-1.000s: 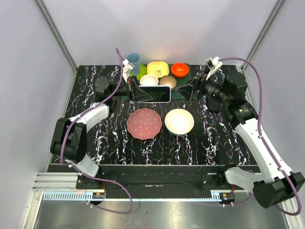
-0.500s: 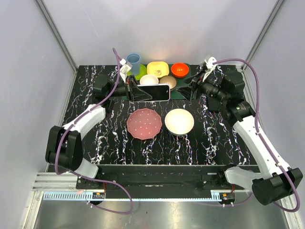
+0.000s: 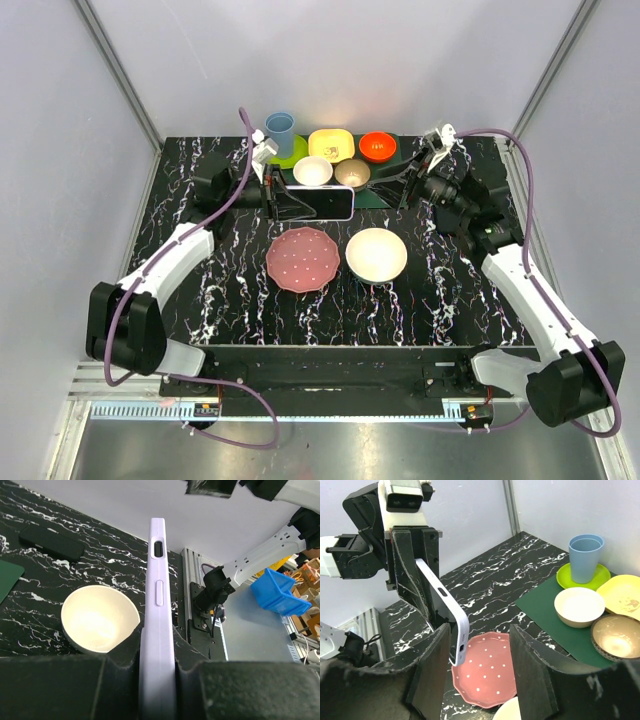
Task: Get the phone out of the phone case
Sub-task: Remove the phone case from the phone.
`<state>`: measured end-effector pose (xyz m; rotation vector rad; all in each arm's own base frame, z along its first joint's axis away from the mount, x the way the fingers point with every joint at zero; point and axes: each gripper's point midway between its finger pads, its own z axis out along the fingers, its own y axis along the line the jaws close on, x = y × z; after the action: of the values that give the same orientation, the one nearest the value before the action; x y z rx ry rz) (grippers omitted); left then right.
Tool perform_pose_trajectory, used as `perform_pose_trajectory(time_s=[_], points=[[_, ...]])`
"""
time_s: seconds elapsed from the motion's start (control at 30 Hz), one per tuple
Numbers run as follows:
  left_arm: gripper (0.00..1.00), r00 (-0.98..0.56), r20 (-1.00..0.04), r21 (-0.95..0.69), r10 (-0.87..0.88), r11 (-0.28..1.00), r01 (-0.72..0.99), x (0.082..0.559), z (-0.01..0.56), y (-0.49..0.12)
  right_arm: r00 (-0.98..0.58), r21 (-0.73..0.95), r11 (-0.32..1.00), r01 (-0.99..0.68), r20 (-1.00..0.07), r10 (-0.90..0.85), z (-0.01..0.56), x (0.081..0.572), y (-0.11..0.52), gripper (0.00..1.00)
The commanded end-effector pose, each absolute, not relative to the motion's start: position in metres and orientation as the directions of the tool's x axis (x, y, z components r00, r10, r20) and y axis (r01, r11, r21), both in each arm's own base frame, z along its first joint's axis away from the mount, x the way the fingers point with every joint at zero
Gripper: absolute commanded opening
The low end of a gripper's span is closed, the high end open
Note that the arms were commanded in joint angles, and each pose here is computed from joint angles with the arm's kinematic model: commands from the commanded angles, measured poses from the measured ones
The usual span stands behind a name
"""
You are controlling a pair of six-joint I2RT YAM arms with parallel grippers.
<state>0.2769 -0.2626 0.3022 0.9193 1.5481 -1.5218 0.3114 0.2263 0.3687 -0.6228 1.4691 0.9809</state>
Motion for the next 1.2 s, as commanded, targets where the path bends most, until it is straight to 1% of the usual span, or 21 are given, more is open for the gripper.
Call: perform_pose_trajectory(time_s=[0.0,0.03,0.07,0.2,0.33,0.47,0.6,1.17], points=[[0.00,-0.274,-0.959,-0.274,-0.071,-0.016,0.962,0.259,0.341,-0.263,-0.149,0.248,0.396,-0.884,-0.953,0.263,0.388,0.297,0.234,0.55],[0.00,-0.267,-0.961,-0.266,-0.076,-0.020,0.964,0.257,0.343,-0.263,-0.128,0.232,0.380,-0.895,-0.952,0.279,0.393,0.295,0.235,0.54],[0.00,-0.262,-0.962,-0.261,-0.084,-0.017,0.965,0.257,0.344,-0.264,-0.164,0.266,0.355,-0.896,-0.942,0.292,0.387,0.291,0.237,0.53],[0.00,-0.276,-0.957,-0.275,-0.084,-0.021,0.961,0.254,0.342,-0.270,-0.194,0.281,0.291,-0.914,-0.936,0.294,0.382,0.282,0.241,0.51],[0.00,-0.283,-0.955,-0.282,-0.086,-0.020,0.959,0.253,0.336,-0.275,-0.192,0.279,0.290,-0.915,-0.936,0.293,0.381,0.281,0.241,0.48],[0.00,-0.296,-0.950,-0.296,-0.096,-0.013,0.955,0.254,0.331,-0.277,-0.198,0.275,0.261,-0.925,-0.937,0.287,0.378,0.274,0.243,0.48],[0.00,-0.289,-0.951,-0.290,-0.112,-0.008,0.957,0.252,0.333,-0.276,-0.190,0.265,0.263,-0.928,-0.941,0.280,0.376,0.274,0.242,0.47],[0.00,-0.310,-0.941,-0.314,-0.133,0.007,0.949,0.257,0.328,-0.277,-0.196,0.266,0.256,-0.930,-0.944,0.267,0.368,0.274,0.243,0.49]])
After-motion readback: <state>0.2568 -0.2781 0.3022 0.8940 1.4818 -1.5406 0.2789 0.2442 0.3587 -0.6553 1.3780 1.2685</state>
